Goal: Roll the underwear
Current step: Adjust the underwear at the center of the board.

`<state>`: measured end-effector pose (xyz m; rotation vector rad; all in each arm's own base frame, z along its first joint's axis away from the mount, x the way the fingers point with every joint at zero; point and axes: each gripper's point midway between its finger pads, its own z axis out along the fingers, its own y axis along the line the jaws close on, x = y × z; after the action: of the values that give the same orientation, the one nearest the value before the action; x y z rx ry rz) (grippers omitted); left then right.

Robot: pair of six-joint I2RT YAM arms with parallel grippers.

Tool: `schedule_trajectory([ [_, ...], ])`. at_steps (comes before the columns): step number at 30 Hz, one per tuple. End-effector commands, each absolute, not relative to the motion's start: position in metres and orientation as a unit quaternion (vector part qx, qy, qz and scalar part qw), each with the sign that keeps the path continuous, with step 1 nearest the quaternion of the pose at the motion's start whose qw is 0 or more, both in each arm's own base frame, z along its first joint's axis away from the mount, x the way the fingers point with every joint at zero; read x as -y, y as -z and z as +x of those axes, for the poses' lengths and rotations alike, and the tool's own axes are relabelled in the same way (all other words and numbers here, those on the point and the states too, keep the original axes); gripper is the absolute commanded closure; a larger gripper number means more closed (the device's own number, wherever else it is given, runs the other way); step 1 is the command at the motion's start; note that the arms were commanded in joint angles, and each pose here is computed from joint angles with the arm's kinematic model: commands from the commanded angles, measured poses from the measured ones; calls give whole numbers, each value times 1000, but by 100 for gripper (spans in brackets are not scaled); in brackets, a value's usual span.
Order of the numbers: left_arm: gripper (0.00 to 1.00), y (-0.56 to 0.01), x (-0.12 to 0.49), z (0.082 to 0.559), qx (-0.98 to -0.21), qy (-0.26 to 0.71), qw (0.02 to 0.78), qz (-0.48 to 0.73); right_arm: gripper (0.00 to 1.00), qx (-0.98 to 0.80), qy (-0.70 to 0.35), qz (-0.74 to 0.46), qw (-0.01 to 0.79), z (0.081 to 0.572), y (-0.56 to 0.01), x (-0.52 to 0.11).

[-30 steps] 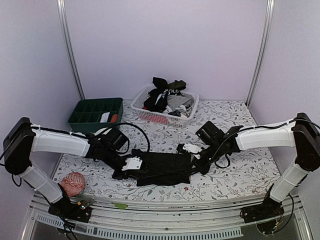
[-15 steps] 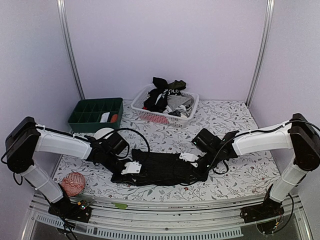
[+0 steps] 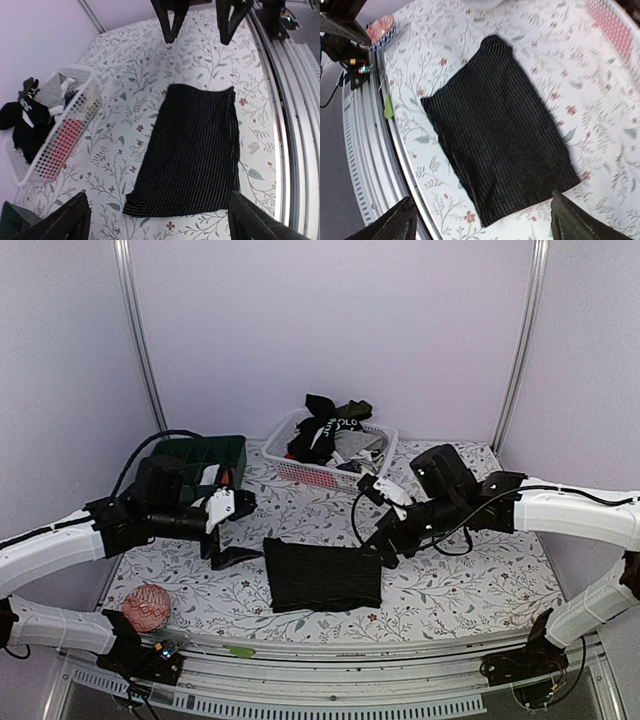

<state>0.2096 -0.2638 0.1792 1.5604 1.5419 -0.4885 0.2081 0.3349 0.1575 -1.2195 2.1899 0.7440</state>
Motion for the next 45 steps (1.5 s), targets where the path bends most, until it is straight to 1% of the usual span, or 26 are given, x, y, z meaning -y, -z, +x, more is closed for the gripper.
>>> schedule_trajectory([
  [1, 4, -247, 266, 236, -617, 208, 552, 521, 1, -804, -290, -324, 407, 254, -234, -332],
  [4, 4, -254, 271, 240, -630, 227, 547, 503, 1, -797, -323, -262, 439, 269, -255, -335],
  [7, 4, -240, 284, 243, -671, 284, 475, 494, 1, -806, -372, -262, 379, 269, -240, -352],
  [9, 4, -229, 297, 236, -685, 360, 408, 485, 1, -818, -402, -264, 316, 264, -218, -366],
  [11, 4, -220, 304, 234, -687, 416, 370, 467, 1, -832, -424, -250, 255, 259, -189, -376],
  [13, 4, -209, 308, 233, -684, 448, 346, 460, 1, -836, -452, -234, 207, 253, -166, -384],
  [15, 4, -199, 314, 231, -681, 473, 313, 463, 1, -835, -475, -207, 184, 255, -152, -385],
  [19, 14, -160, 322, 239, -704, 516, 218, 435, 1, -830, -511, -151, 166, 270, -136, -377],
  [21, 14, -143, 321, 247, -715, 530, 189, 416, 1, -834, -519, -130, 139, 274, -120, -373],
  [25, 14, -114, 317, 269, -735, 529, 162, 392, 1, -832, -535, -110, 95, 273, -93, -372],
  [29, 15, -83, 301, 289, -758, 530, 139, 353, 1, -840, -530, -78, 80, 281, -70, -358],
  [32, 15, -59, 287, 293, -775, 520, 124, 337, 1, -853, -516, -56, 61, 280, -42, -340],
  [33, 15, -43, 284, 289, -784, 517, 103, 329, 0, -856, -512, -52, 53, 279, -33, -336],
  [35, 15, -31, 280, 285, -791, 512, 90, 324, 1, -856, -513, -54, 38, 277, -24, -337],
  [38, 15, -34, 277, 283, -790, 505, 97, 333, 4, -844, -530, -68, 38, 278, -41, -343],
  [42, 10, -86, 278, 275, -754, 510, 154, 384, 4, -826, -551, -96, 67, 275, -98, -346],
  [45, 7, -106, 275, 253, -736, 507, 173, 414, 3, -815, -562, -126, 64, 254, -127, -354],
])
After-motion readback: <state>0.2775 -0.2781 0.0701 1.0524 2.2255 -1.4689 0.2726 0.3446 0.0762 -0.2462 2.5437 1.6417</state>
